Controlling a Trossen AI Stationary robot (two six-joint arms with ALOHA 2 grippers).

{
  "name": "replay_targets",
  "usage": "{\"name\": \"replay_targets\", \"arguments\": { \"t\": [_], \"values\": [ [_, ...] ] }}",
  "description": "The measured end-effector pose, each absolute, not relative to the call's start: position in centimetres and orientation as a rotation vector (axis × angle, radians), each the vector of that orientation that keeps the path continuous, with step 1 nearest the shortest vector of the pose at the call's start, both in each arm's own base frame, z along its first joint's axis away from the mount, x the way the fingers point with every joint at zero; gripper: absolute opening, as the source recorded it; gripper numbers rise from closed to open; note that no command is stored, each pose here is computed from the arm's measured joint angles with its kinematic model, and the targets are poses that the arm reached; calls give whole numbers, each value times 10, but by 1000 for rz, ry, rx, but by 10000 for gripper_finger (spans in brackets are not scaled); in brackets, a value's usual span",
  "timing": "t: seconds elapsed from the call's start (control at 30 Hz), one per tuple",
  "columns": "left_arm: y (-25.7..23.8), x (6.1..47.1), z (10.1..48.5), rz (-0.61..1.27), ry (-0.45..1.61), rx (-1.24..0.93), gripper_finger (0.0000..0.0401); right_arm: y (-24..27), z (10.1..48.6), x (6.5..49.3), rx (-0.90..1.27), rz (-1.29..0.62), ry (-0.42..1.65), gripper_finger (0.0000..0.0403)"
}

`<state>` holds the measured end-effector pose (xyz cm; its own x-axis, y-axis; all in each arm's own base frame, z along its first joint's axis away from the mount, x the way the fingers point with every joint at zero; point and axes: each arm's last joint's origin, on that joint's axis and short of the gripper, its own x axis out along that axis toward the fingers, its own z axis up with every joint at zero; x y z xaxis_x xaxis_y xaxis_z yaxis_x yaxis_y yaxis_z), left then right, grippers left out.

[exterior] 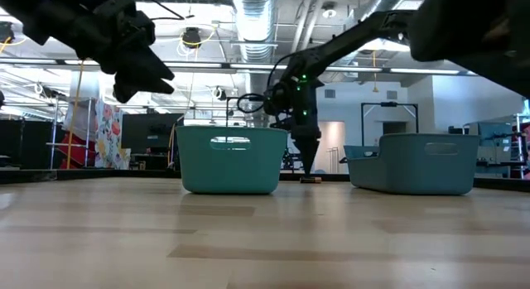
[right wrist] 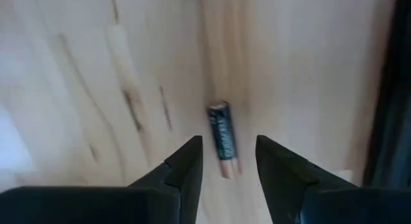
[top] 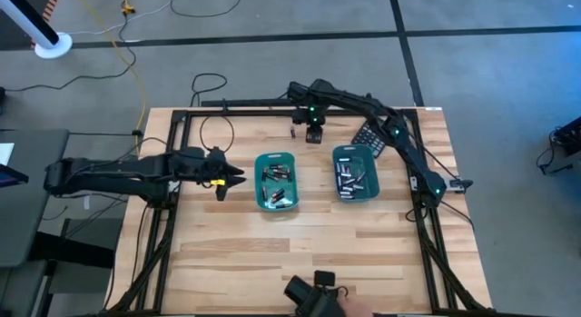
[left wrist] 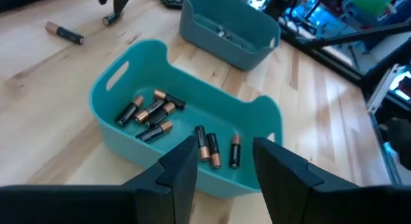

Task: Sort batteries
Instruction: Put the black battery into the green bin

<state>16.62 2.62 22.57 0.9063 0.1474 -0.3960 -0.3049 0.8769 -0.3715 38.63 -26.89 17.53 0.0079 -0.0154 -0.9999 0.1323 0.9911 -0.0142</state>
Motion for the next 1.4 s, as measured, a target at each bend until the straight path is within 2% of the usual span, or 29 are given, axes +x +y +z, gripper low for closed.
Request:
{"name": "replay_targets", "arguments": {
  "t": [0.27, 0.67, 1.07, 1.4],
  "values": [
    [26, 164, 228, 237, 354, -432, 146, -280, 167, 377, 103, -143, 1575, 148],
    [26, 164, 228, 243, 351, -430, 146, -272, 167, 384, 82, -131, 1562, 140],
    [26, 164, 228, 243, 351, -430, 146, -271, 167, 383, 161, -195, 1571, 140],
    [26, 164, 229, 247, 348, -441, 146, -279, 169, 385, 224, -298, 1487, 140]
  ]
}}
